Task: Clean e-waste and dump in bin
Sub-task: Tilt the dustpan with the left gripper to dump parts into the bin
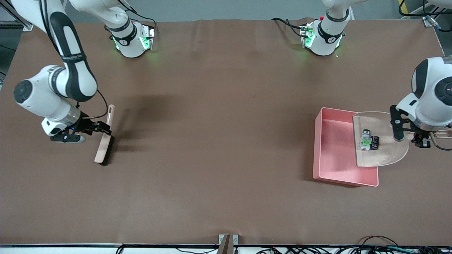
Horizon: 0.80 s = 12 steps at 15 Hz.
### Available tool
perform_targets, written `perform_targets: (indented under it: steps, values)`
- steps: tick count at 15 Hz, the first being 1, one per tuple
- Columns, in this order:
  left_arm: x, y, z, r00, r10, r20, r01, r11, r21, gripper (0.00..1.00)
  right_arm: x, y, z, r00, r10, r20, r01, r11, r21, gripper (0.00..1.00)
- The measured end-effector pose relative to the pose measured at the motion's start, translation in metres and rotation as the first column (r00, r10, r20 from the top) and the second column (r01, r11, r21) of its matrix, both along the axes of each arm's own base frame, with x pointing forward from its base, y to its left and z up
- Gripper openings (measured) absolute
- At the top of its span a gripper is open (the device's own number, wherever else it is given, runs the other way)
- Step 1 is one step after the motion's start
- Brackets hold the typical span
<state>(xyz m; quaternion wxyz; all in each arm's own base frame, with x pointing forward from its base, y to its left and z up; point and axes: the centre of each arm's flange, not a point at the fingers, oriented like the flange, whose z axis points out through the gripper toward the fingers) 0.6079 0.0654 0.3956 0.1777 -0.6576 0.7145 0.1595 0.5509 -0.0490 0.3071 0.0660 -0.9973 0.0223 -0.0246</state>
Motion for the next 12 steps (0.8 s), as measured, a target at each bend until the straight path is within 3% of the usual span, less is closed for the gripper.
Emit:
perform_targets:
  steps: [8, 10, 12]
  values:
    - [0.007, -0.092, -0.001, 0.999, 0.017, -0.050, -0.006, 0.975, 0.220, 0.34, 0.028, -0.019, 0.117, 0.998, 0.064, 0.009, -0.064, 0.998, -0.004, 1.00]
    - [0.008, -0.087, -0.001, 0.998, 0.028, -0.049, -0.016, 0.974, 0.226, 0.34, 0.025, -0.019, 0.145, 0.998, 0.067, -0.017, -0.067, 0.997, -0.033, 1.00]
    - [0.013, -0.067, 0.006, 0.996, 0.084, -0.021, -0.080, 0.985, 0.151, 0.34, 0.020, -0.020, 0.177, 0.997, 0.057, -0.042, -0.059, 0.998, -0.034, 1.00]
